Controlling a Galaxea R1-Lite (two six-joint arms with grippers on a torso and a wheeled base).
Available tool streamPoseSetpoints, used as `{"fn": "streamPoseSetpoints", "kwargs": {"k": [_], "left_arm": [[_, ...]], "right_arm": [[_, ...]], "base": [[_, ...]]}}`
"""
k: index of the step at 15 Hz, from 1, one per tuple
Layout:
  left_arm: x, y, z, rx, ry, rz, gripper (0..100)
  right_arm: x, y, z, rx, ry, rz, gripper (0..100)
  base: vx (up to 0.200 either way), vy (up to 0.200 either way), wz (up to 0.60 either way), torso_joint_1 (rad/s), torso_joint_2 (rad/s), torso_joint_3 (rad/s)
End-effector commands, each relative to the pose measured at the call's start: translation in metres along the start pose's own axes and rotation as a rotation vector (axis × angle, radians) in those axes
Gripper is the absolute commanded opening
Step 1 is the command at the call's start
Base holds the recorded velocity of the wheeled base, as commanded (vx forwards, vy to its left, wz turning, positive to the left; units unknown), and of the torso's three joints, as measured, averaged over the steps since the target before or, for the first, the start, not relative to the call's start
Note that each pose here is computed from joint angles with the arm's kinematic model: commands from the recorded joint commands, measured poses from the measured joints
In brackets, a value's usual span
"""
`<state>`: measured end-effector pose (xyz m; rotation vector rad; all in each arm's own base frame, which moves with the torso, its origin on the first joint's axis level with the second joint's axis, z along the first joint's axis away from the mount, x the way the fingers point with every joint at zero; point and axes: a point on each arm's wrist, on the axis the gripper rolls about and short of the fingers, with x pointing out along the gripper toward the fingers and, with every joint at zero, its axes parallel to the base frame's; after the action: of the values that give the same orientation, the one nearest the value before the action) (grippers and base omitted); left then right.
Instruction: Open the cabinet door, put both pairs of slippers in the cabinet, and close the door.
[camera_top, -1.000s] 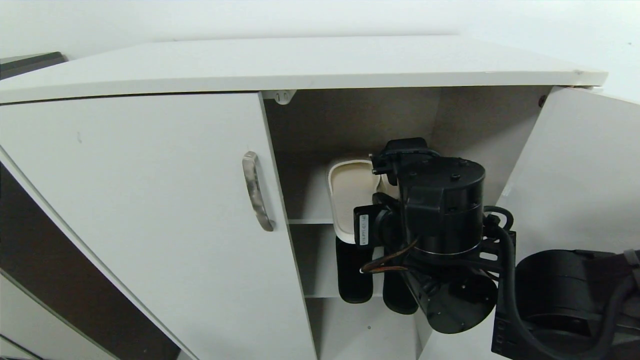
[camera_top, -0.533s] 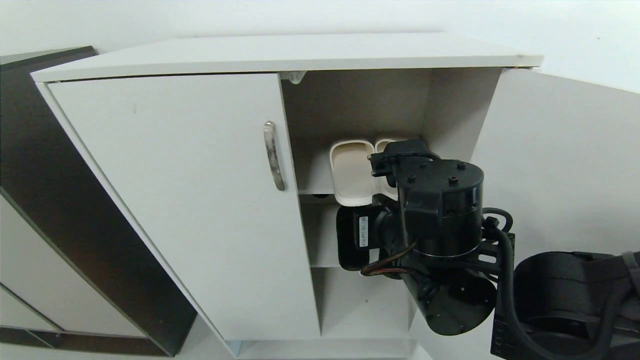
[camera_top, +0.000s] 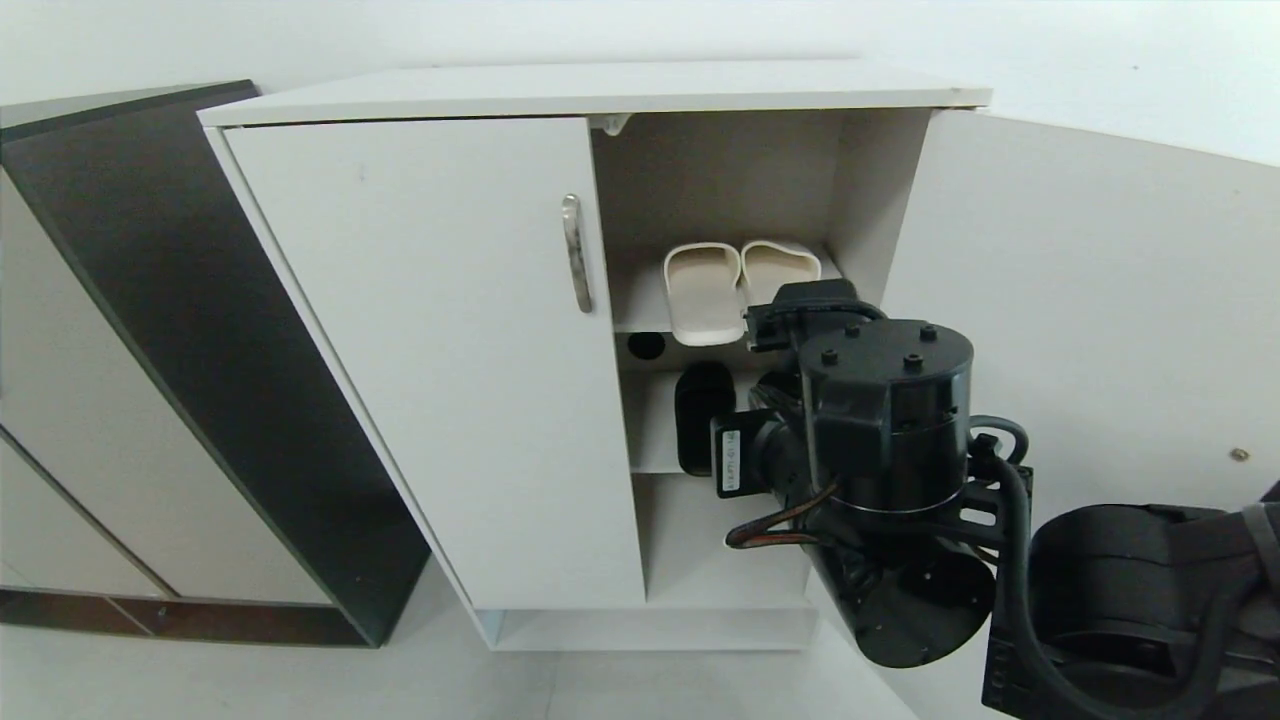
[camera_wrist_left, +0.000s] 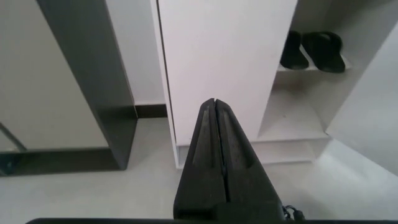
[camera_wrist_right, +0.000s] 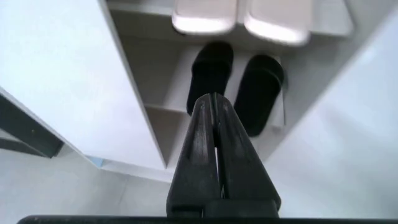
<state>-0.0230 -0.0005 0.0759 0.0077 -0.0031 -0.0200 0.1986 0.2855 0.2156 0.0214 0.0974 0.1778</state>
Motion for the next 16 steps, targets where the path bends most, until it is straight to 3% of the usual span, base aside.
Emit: {"fn": "streamPoseSetpoints", "kwargs": {"k": [1, 7, 16], "left_arm": [[0.000, 0.000, 0.000, 0.000, 0.001, 0.000, 0], [0.000, 0.000, 0.000, 0.000, 0.001, 0.000, 0], [0.000, 0.000, 0.000, 0.000, 0.001, 0.000, 0]], "right_arm": [[0.005, -0.001, -0.004, -0.008, 0.008, -0.010, 0], [0.016, -0.003, -0.010, -0.010, 0.009, -0.037, 0], [0.024, -0.015, -0.019, -0.052, 0.033, -0.071, 0]], "base": [[-0.200, 0.000, 0.00, -0.002, -0.01, -0.007], [-0.200, 0.000, 0.00, 0.002, 0.00, -0.001], [0.000, 0.000, 0.00, 0.000, 0.00, 0.000]]}}
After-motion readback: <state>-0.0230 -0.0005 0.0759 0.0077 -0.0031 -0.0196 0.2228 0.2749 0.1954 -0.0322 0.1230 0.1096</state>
